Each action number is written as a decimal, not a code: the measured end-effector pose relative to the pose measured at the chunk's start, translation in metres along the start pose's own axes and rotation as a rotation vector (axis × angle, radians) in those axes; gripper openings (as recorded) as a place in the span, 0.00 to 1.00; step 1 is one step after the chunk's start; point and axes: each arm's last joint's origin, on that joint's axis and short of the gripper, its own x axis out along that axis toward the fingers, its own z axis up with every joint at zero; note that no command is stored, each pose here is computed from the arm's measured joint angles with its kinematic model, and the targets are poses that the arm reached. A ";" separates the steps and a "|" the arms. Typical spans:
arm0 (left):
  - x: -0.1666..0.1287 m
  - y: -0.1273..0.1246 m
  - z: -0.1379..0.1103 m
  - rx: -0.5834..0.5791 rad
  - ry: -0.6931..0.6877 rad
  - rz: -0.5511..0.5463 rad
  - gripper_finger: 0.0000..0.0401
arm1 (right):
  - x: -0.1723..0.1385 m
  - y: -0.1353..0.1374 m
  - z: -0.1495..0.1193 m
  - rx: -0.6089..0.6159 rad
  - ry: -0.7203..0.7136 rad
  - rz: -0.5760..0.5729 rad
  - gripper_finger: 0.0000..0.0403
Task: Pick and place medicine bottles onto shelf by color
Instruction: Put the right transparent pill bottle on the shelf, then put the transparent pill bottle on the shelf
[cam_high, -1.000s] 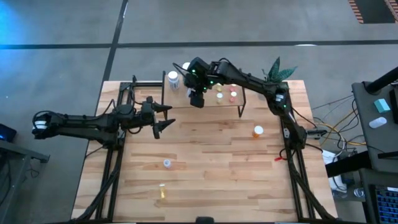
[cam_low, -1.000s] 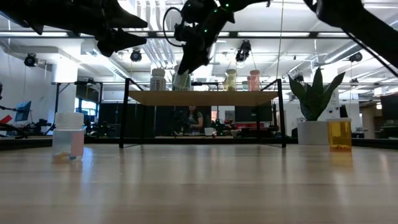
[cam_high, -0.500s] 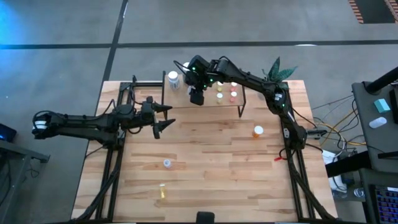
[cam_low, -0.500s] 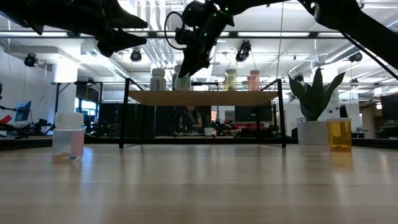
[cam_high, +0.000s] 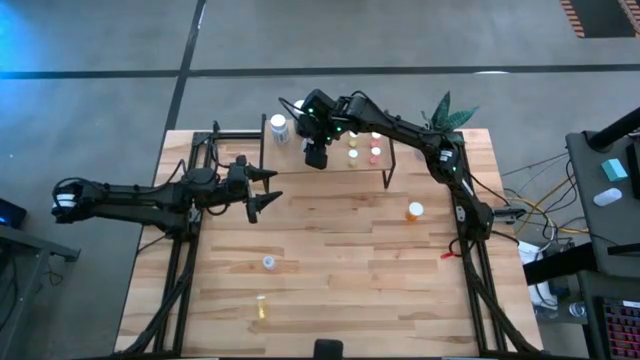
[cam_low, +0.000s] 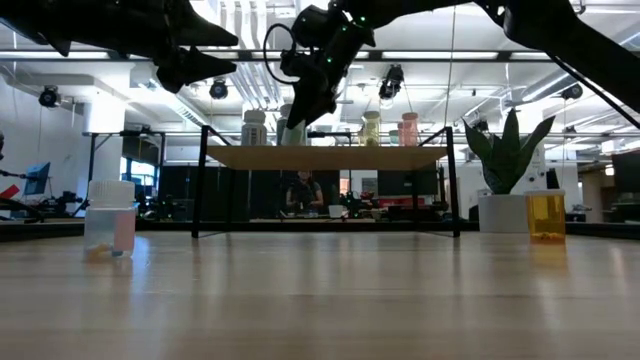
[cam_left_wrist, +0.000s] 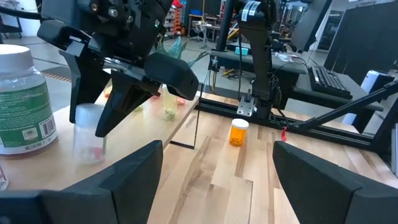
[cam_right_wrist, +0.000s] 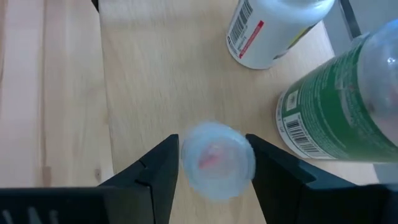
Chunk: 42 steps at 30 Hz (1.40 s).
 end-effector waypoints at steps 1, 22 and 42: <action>0.000 0.000 0.000 0.000 0.000 0.000 0.72 | 0.000 0.000 0.000 0.000 -0.001 0.000 0.43; 0.000 0.000 0.000 0.000 -0.001 0.000 0.72 | -0.018 0.001 0.005 0.003 -0.047 -0.016 0.44; -0.001 0.000 0.001 0.020 -0.003 0.000 0.72 | -0.102 0.032 0.008 0.021 -0.120 0.110 0.44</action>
